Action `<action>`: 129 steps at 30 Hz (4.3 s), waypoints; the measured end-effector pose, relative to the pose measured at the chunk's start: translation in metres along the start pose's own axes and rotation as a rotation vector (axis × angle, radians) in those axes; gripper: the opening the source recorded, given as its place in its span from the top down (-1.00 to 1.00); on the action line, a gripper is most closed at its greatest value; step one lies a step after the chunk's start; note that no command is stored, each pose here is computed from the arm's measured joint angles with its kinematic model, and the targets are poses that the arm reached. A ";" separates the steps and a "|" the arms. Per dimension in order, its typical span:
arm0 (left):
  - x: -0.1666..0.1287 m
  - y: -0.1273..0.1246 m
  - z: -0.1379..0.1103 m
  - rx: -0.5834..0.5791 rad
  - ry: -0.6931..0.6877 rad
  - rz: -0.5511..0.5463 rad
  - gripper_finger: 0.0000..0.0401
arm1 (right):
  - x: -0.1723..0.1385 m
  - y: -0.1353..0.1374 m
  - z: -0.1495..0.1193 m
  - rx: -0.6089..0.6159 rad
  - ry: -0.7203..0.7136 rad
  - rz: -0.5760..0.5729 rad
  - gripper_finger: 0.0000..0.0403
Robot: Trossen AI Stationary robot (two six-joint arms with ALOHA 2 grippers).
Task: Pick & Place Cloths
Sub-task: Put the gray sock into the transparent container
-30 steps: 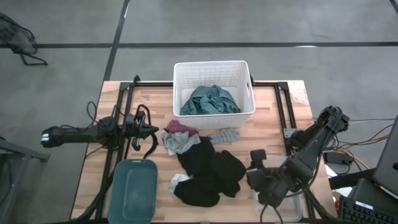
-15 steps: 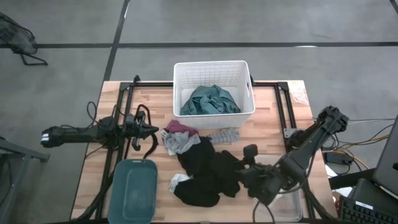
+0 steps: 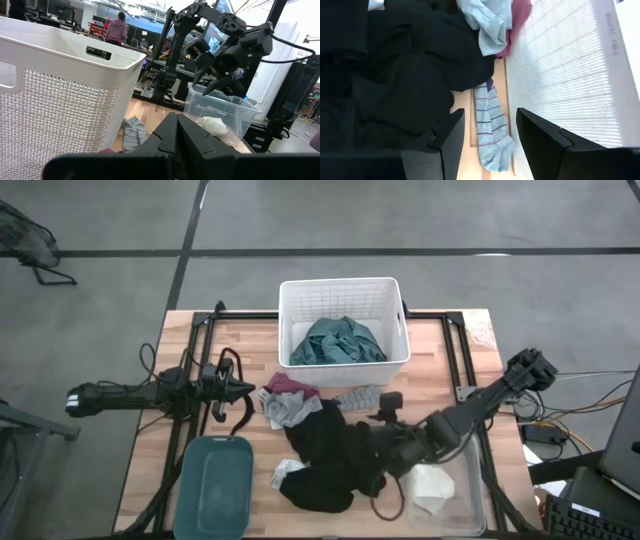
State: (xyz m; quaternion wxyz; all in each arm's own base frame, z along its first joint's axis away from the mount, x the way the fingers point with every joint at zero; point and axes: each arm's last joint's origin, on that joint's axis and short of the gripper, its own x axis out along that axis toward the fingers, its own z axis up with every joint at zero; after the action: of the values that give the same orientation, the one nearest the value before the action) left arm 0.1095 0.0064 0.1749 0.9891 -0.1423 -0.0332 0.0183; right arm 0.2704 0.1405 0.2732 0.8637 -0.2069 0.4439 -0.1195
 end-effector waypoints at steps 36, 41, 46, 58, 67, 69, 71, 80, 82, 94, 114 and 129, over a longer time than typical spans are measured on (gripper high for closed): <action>0.000 0.000 0.000 0.000 0.005 0.001 0.94 | 0.120 -0.018 -0.054 0.335 0.033 -0.002 0.08; 0.000 0.000 -0.001 0.000 0.009 0.003 0.94 | 0.143 -0.018 -0.060 0.441 0.090 -0.090 0.03; 0.000 0.000 -0.001 0.000 0.014 0.004 0.94 | 0.160 -0.022 -0.066 0.501 0.137 -0.124 0.00; 0.000 0.000 -0.001 0.000 0.013 0.004 0.94 | 0.184 -0.026 -0.077 0.523 0.220 -0.112 0.24; 0.000 0.000 -0.001 0.000 0.013 0.003 0.94 | 0.183 -0.022 -0.075 0.506 0.222 -0.023 0.80; 0.000 0.000 -0.001 0.000 0.013 0.004 0.94 | 0.181 -0.020 -0.074 0.481 0.220 -0.014 0.92; 0.000 0.000 -0.001 0.000 0.012 0.003 0.94 | 0.180 -0.017 -0.074 0.461 0.216 -0.010 0.93; 0.000 0.000 -0.001 0.000 0.012 0.004 0.94 | 0.161 -0.020 -0.065 0.416 0.165 0.009 0.96; 0.000 0.000 -0.001 0.000 0.012 0.004 0.94 | 0.151 -0.020 -0.061 0.411 0.137 0.019 0.96; 0.000 0.000 -0.001 0.000 0.012 0.004 0.94 | 0.065 -0.029 -0.038 0.385 -0.124 0.120 0.96; 0.000 0.001 -0.002 0.000 0.019 0.005 0.94 | -0.097 -0.054 -0.074 0.332 -0.557 0.512 0.96; 0.000 0.001 -0.002 0.000 0.019 0.006 0.94 | -0.127 -0.023 -0.115 0.188 -0.367 0.786 0.96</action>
State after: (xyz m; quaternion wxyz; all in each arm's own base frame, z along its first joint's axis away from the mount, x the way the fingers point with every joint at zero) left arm 0.1096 0.0065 0.1729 0.9893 -0.1427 -0.0234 0.0198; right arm 0.1027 0.1406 0.3147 0.9231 0.0393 0.3151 0.2167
